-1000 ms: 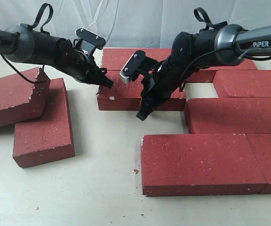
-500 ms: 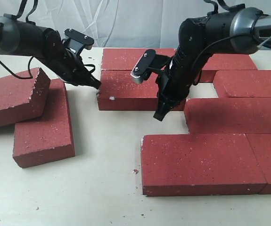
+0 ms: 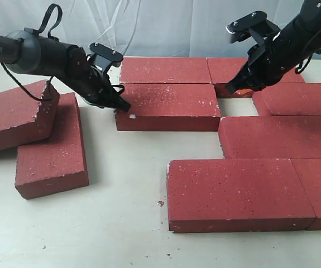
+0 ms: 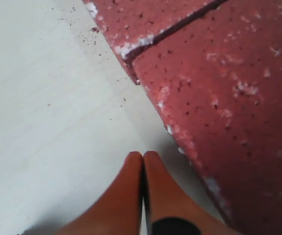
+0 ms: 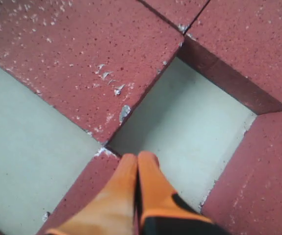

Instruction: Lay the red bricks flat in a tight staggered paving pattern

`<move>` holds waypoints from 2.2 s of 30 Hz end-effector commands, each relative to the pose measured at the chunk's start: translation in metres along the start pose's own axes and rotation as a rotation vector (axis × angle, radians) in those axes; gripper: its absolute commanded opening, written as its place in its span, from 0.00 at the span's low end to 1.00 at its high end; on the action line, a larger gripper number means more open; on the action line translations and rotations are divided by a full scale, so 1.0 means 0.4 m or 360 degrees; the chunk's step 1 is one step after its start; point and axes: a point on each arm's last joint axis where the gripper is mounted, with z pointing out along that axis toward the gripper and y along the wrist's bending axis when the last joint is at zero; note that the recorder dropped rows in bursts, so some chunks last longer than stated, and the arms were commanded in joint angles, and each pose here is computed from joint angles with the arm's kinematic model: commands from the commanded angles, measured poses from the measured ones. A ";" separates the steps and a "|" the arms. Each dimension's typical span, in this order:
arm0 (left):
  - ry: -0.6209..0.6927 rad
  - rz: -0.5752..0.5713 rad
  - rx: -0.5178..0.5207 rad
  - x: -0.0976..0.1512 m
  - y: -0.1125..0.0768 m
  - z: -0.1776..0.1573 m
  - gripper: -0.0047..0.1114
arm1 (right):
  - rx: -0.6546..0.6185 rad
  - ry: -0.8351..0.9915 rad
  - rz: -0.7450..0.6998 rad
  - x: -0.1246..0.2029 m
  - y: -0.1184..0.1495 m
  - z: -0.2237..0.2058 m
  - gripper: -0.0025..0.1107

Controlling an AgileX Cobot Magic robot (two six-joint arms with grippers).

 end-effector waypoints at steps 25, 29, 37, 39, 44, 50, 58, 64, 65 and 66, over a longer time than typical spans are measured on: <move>-0.0120 0.0054 0.0028 -0.023 -0.062 0.019 0.04 | -0.0025 -0.0056 0.0061 -0.005 0.003 -0.007 0.02; -0.0120 0.0036 0.0033 -0.022 -0.063 0.022 0.04 | -0.0025 -0.0056 0.0061 -0.005 0.003 -0.007 0.02; -0.0121 0.0067 0.0085 -0.012 -0.127 0.056 0.04 | -0.0017 -0.0066 0.0062 -0.006 0.001 -0.007 0.02; -0.0161 0.0055 0.0094 -0.019 -0.141 0.056 0.04 | -0.0018 -0.0063 0.0062 -0.006 0.001 -0.005 0.02; -0.0213 0.0055 0.0085 -0.024 -0.145 0.060 0.04 | -0.0011 -0.0071 0.0062 -0.007 0.000 -0.005 0.02; -0.0232 0.0031 0.0097 -0.027 -0.155 0.059 0.04 | -0.0006 -0.0076 0.0063 -0.007 -0.001 -0.004 0.02; -0.0279 0.0038 0.0111 -0.035 -0.179 0.057 0.04 | 0.0016 -0.0063 0.0023 -0.005 -0.004 -0.004 0.02; -0.0283 0.0027 0.0112 -0.035 -0.179 0.056 0.04 | 0.0037 -0.0047 0.0002 -0.003 -0.008 -0.004 0.02; -0.0286 0.0026 0.0112 -0.036 -0.179 0.056 0.04 | 0.0039 -0.0051 0.0003 -0.003 -0.009 -0.004 0.02; -0.0290 0.0025 0.0111 -0.036 -0.179 0.056 0.04 | 0.0042 -0.0054 0.0003 -0.004 -0.009 -0.004 0.02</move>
